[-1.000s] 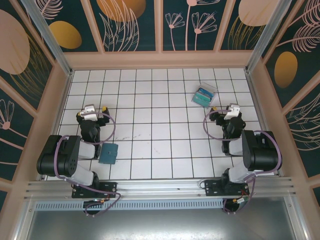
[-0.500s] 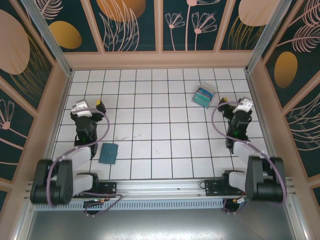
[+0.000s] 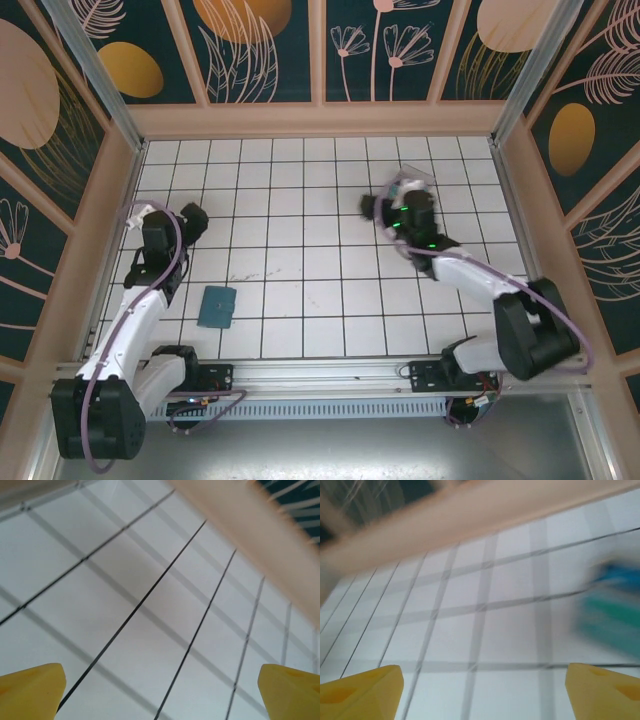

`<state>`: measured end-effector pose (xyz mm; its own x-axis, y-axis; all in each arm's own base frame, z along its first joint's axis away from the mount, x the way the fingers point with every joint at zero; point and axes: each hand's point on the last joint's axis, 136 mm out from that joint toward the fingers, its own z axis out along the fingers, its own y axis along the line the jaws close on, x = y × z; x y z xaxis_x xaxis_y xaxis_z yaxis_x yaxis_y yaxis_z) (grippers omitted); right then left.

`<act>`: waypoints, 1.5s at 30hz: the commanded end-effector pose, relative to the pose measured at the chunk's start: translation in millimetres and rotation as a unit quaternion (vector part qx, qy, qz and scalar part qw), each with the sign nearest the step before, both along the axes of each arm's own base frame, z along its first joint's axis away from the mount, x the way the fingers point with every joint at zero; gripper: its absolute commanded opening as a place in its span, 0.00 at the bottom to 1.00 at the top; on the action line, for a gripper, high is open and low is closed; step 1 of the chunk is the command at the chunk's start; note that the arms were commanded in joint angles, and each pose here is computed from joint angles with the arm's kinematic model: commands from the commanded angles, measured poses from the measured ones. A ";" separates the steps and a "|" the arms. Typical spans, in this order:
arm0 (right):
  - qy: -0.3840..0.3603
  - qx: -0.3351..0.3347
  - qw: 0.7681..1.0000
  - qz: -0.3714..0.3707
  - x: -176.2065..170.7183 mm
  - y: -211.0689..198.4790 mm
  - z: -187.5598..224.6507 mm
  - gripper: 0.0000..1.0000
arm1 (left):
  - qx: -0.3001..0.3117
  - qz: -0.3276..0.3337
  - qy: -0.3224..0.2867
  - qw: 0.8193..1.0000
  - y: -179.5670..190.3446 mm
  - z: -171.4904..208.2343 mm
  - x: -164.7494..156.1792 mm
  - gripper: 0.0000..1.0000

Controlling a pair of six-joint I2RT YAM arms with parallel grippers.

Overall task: Put the credit cards into the card holder
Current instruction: Move the card holder to the bottom-center of the table, then pick up the card holder from the bottom-center of the table.

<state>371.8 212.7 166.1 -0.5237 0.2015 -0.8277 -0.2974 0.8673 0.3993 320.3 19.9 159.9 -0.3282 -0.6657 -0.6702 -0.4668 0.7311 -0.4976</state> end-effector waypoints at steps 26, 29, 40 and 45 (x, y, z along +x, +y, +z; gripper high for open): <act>0.044 -0.051 0.968 0.243 -87.2 164.7 -39.8 0.76 | -0.379 -0.187 0.230 0.876 -182.4 -92.6 -70.1 0.74; 0.098 -0.043 0.970 0.217 -83.0 154.5 -55.2 0.75 | -0.380 -0.211 0.209 0.876 -207.2 -71.9 -52.5 0.75; 0.272 -0.023 0.897 0.349 -160.3 183.0 -101.4 0.51 | -0.217 -0.199 0.277 0.914 -163.7 -100.2 -76.6 0.69; 0.252 -0.107 0.863 0.425 -198.8 198.0 -124.7 0.50 | -0.161 -0.139 0.271 0.939 -116.5 -94.8 -85.5 0.72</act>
<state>201.7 404.4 47.4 -0.7860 -0.4300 -0.4441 -0.6179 0.5661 0.5456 251.4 -133.9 75.4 -0.7792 -0.6224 -0.0741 -0.4720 0.6604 -0.5840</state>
